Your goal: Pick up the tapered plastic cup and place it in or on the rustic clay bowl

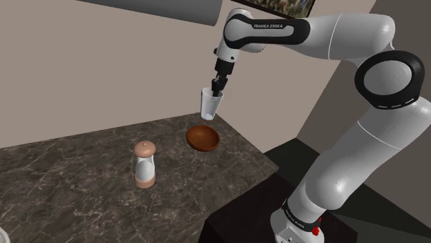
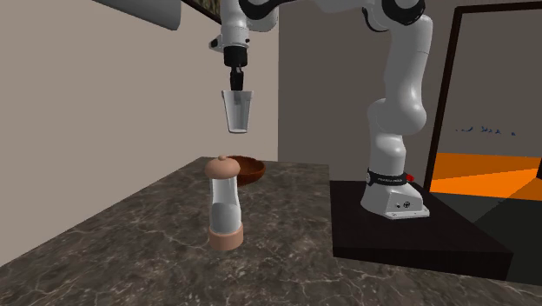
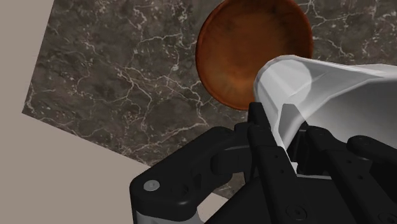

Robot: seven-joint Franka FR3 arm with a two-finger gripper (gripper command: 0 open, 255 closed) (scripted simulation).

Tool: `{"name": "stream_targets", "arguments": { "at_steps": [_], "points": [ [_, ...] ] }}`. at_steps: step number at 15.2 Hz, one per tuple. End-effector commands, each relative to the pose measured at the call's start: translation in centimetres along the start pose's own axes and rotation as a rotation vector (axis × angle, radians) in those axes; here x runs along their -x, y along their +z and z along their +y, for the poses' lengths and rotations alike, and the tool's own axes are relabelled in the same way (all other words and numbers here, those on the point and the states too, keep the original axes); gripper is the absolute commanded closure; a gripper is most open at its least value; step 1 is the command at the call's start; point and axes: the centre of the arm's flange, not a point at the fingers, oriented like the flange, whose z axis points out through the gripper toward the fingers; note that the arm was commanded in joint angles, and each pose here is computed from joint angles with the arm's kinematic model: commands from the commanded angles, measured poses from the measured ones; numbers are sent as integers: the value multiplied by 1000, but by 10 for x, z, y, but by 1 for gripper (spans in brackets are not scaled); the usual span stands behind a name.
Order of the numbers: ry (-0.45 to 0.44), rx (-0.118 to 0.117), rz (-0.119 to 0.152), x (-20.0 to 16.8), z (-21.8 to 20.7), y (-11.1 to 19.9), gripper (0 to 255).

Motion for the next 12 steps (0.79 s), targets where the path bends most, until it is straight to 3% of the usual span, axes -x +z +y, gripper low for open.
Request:
{"name": "stream_targets", "arguments": {
  "at_steps": [1,12],
  "points": [
    [-2,0,0,2,7,4,255],
    [-2,0,0,3,13,61,255]
  ]
}}
